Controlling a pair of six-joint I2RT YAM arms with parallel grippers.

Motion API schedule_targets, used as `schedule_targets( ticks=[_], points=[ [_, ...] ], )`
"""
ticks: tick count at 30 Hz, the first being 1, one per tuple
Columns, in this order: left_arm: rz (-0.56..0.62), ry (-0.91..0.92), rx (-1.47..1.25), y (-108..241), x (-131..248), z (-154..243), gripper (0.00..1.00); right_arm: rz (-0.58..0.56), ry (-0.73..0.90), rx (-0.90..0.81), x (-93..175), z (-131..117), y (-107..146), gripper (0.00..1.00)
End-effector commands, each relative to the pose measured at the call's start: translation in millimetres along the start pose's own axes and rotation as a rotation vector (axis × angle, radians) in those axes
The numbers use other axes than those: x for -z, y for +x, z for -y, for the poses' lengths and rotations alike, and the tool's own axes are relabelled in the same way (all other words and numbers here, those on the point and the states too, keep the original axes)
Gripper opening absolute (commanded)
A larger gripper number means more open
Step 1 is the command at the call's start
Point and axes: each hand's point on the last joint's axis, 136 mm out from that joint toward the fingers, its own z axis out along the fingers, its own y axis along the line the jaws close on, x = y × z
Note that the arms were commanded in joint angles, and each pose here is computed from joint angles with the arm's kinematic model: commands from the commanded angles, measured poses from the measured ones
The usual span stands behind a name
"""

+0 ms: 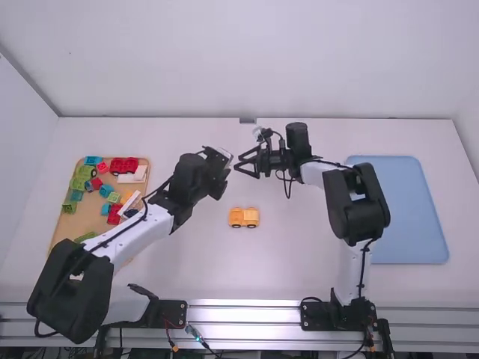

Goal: Assemble lego blocks to make yellow taxi

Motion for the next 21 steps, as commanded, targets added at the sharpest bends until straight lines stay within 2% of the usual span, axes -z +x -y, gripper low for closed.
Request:
schedule_targets(
  ticks=[1,6,12,16,21],
  points=[
    [0.010,0.006,0.003,-2.3,4.7,0.4,0.02,0.022,-0.058,0.000,6.7,-27.7,-21.9,0.72],
    [-0.017,0.010,0.000,5.7,1.1,1.0,0.02,0.026,-0.090,-0.003,9.2,-33.0,-24.5,0.71],
    [0.001,0.041,-0.053,4.5,-6.1,7.7,0.01,0.003,-0.186,-0.008,6.0,-51.3,-23.3,0.71],
    [0.020,0.073,-0.097,4.0,-13.2,13.4,0.02,0.002,-0.181,-0.031,6.6,-50.1,-23.3,0.68],
    [0.022,0.026,-0.098,6.8,-22.5,5.2,0.01,0.000,-0.179,-0.049,5.8,-50.0,-23.4,0.67]
  ],
)
